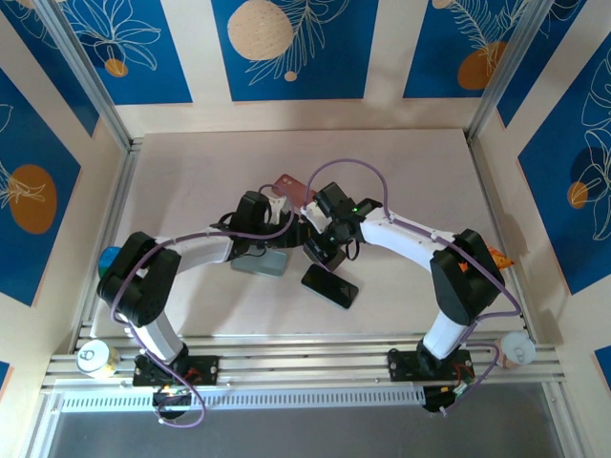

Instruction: Put the phone into the phone case

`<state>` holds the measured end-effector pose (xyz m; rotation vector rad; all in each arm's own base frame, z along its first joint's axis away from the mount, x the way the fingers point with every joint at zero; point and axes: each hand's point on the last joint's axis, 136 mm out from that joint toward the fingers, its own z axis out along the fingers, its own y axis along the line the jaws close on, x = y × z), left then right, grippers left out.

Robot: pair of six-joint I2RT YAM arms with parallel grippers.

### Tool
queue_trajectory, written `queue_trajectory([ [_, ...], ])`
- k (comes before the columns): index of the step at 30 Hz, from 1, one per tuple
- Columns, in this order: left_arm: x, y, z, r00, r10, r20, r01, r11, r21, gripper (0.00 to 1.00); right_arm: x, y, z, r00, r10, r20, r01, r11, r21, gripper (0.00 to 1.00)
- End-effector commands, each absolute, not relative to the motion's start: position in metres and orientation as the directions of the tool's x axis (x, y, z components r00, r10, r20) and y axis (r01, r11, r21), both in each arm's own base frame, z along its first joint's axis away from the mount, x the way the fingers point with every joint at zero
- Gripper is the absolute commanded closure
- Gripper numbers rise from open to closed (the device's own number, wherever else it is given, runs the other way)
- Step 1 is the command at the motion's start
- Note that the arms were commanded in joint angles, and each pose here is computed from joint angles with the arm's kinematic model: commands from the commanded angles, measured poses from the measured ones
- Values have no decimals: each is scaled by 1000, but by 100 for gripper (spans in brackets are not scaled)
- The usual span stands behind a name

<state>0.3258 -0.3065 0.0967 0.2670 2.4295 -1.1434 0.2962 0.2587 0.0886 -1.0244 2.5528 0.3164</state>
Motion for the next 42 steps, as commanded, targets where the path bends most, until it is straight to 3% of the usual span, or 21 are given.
queue_trajectory([
  [1, 323, -319, 102, -883, -4, -470, 375, 597, -709, 38, 297, 270, 112, -650, -584, -486, -708, 698, 107, 36],
  [20, 315, -328, 100, -884, 16, -468, 396, 558, -730, 51, 300, 269, 118, -653, -568, -500, -699, 707, 110, 37],
  [30, 314, -329, 100, -885, 23, -465, 399, 551, -733, 69, 300, 267, 123, -655, -554, -514, -695, 709, 122, 37],
  [36, 312, -332, 102, -881, 31, -473, 414, 536, -736, 100, 299, 266, 122, -660, -546, -515, -693, 708, 137, 38],
  [39, 312, -331, 106, -874, 20, -485, 419, 536, -733, 100, 299, 265, 120, -667, -541, -512, -688, 712, 144, 37],
  [42, 314, -328, 113, -863, -4, -506, 424, 539, -728, 100, 297, 263, 121, -686, -510, -519, -671, 720, 178, 24],
])
